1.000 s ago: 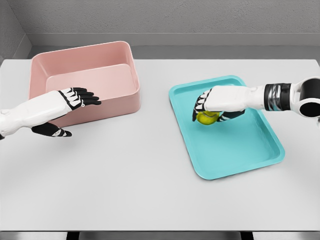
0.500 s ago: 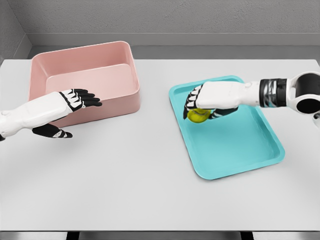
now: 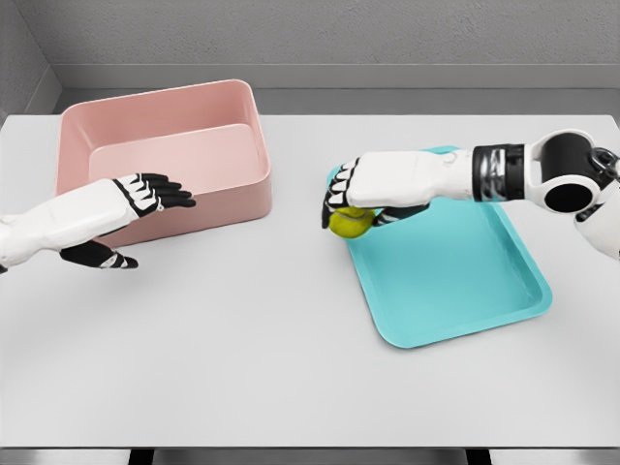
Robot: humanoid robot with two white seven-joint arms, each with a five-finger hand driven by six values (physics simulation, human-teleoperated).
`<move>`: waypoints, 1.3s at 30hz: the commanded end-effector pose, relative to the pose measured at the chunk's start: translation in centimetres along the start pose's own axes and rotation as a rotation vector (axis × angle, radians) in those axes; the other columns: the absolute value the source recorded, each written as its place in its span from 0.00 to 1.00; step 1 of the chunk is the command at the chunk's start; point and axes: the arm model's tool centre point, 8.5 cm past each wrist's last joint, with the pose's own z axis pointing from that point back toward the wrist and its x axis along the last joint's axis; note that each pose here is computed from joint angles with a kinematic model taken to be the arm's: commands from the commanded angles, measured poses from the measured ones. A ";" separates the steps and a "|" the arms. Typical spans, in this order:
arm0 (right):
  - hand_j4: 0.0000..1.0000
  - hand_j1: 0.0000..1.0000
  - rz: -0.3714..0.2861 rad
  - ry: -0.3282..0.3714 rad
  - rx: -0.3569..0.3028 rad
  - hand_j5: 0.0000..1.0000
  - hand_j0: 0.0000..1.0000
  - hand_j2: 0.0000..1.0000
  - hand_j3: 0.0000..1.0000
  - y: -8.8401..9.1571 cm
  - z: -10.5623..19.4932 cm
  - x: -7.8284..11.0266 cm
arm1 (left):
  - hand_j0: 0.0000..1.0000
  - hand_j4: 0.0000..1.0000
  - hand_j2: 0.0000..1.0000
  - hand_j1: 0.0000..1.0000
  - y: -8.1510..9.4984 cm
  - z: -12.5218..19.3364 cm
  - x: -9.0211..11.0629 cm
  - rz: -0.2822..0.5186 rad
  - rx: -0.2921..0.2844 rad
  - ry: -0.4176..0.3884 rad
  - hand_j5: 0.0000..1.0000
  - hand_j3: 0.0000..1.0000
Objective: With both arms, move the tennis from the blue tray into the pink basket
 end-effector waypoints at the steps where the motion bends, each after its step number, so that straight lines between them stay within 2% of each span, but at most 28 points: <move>1: 0.66 0.66 -0.004 -0.015 -0.012 0.66 0.66 0.66 0.66 -0.2 -0.6 0.3 | 1.00 1.00 1.00 1.00 0.1 0.0 0.0 0.005 0.004 0.001 1.00 1.00; 16: 0.66 0.66 0.012 -0.081 -0.041 0.66 0.66 0.66 0.66 -1.5 -3.5 1.6 | 1.00 1.00 1.00 1.00 -0.4 0.1 0.0 0.015 -0.002 0.002 1.00 1.00; 31: 0.66 0.66 0.001 -0.144 -0.044 0.66 0.66 0.66 0.66 -1.8 -6.8 2.8 | 1.00 1.00 1.00 1.00 -0.4 0.0 0.1 0.016 -0.002 0.000 1.00 1.00; 39: 0.66 0.66 -0.014 -0.167 -0.016 0.66 0.66 0.66 0.66 -1.0 -8.6 3.2 | 1.00 1.00 1.00 1.00 -0.6 0.0 0.1 0.019 -0.003 -0.001 1.00 1.00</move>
